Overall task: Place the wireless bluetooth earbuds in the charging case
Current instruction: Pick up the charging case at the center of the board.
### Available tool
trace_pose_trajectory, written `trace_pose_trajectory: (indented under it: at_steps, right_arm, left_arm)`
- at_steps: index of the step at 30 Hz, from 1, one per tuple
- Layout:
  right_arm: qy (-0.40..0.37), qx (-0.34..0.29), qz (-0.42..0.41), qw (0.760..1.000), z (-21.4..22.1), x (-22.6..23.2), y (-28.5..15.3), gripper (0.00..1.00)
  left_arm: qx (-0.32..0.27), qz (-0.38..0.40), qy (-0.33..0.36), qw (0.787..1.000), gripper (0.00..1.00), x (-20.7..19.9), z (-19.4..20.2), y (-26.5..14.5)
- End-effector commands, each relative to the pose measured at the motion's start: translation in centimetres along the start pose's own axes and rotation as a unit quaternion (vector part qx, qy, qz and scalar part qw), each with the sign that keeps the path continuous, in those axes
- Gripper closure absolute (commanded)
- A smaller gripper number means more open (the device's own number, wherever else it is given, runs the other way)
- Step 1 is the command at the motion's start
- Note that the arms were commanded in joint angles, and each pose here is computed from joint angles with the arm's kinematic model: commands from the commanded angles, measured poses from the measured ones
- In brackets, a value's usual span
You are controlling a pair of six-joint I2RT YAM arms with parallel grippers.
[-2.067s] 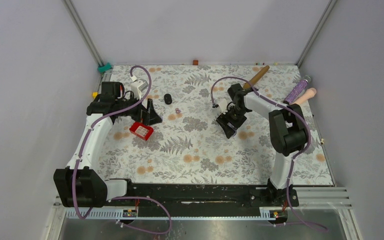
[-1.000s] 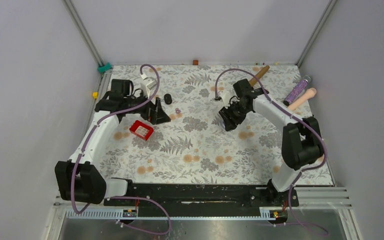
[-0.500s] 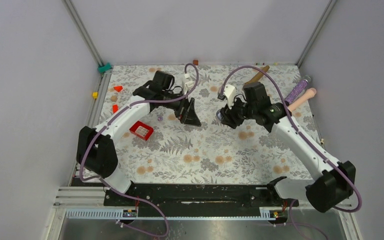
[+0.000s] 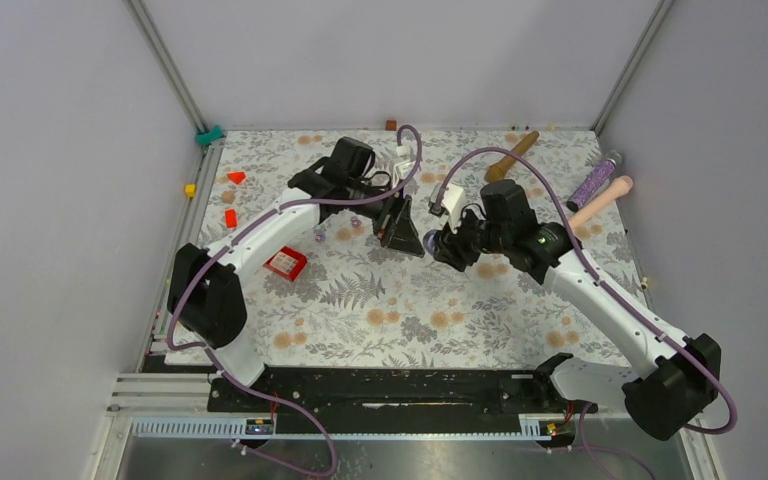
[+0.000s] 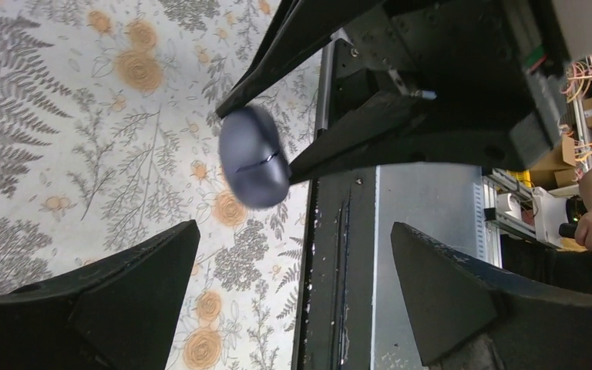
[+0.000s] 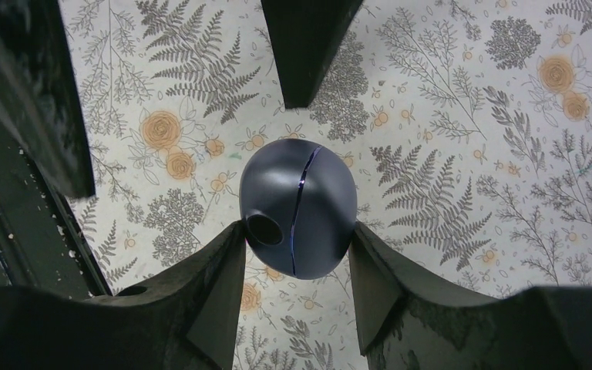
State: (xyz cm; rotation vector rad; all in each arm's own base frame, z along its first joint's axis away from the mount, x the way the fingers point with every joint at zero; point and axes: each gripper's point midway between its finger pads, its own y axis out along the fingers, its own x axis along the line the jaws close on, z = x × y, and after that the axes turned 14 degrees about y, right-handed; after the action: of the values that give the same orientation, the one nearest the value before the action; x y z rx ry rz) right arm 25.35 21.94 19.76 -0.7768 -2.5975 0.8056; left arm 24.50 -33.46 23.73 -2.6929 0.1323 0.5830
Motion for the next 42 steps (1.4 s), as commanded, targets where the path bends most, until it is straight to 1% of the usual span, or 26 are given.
trace_pose_trajectory:
  at_steps: [1, 4, 8, 16, 18, 24, 29, 35, 37, 39, 42]
  right_arm:
    - [-0.001, -0.046, 0.001, 0.999, -2.2, 0.7, -0.1, 0.78]
    - [0.013, -0.058, 0.001, 0.998, -2.5, 1.0, 0.0, 0.78]
    - [0.009, -0.065, 0.005, 0.998, -2.8, 1.4, 0.2, 0.78]
    - [0.001, -0.068, 0.002, 0.998, -3.0, 1.9, 0.1, 0.77]
    - [0.0, -0.069, 0.002, 0.998, -3.0, 2.0, 0.0, 0.77]
    - [-0.003, -0.076, -0.003, 0.997, -3.1, 2.3, -0.4, 0.76]
    - [0.001, -0.077, -0.003, 0.997, -3.3, 2.3, -0.5, 0.76]
    - [-0.001, -0.074, -0.009, 0.997, -3.2, 2.7, -0.4, 0.76]
    - [-0.002, -0.074, -0.011, 0.997, -3.3, 2.9, -0.3, 0.76]
    - [-0.003, -0.075, -0.012, 0.997, -3.3, 3.0, -0.4, 0.75]
    - [-0.003, -0.076, -0.012, 0.997, -3.4, 3.0, -0.4, 0.7]
  left_arm:
    - [-0.018, 0.0, 0.01, 1.0, 0.03, 0.1, -1.5, 1.1]
    - [-0.024, -0.005, 0.008, 1.0, 0.05, 0.2, -1.5, 1.5]
    - [-0.027, -0.005, 0.004, 1.0, 0.09, 0.0, -1.5, 1.9]
    - [-0.026, 0.0, 0.003, 1.0, 0.3, -0.1, -1.6, 2.1]
    - [-0.025, 0.001, 0.001, 1.0, 0.37, 0.0, -1.5, 2.2]
    - [-0.021, -0.006, -0.005, 1.0, 0.4, 0.4, -1.3, 2.2]
    - [-0.02, -0.01, -0.007, 1.0, 0.48, 0.6, -1.3, 2.3]
    - [-0.018, -0.009, -0.01, 1.0, 0.69, 0.7, -1.1, 2.5]
    - [-0.018, -0.006, -0.012, 1.0, 0.74, 0.7, -1.2, 2.5]
    - [-0.017, -0.002, -0.013, 1.0, 0.83, 0.6, -1.1, 2.5]
    - [-0.016, 0.006, -0.011, 1.0, 0.91, 0.3, -1.2, 2.5]
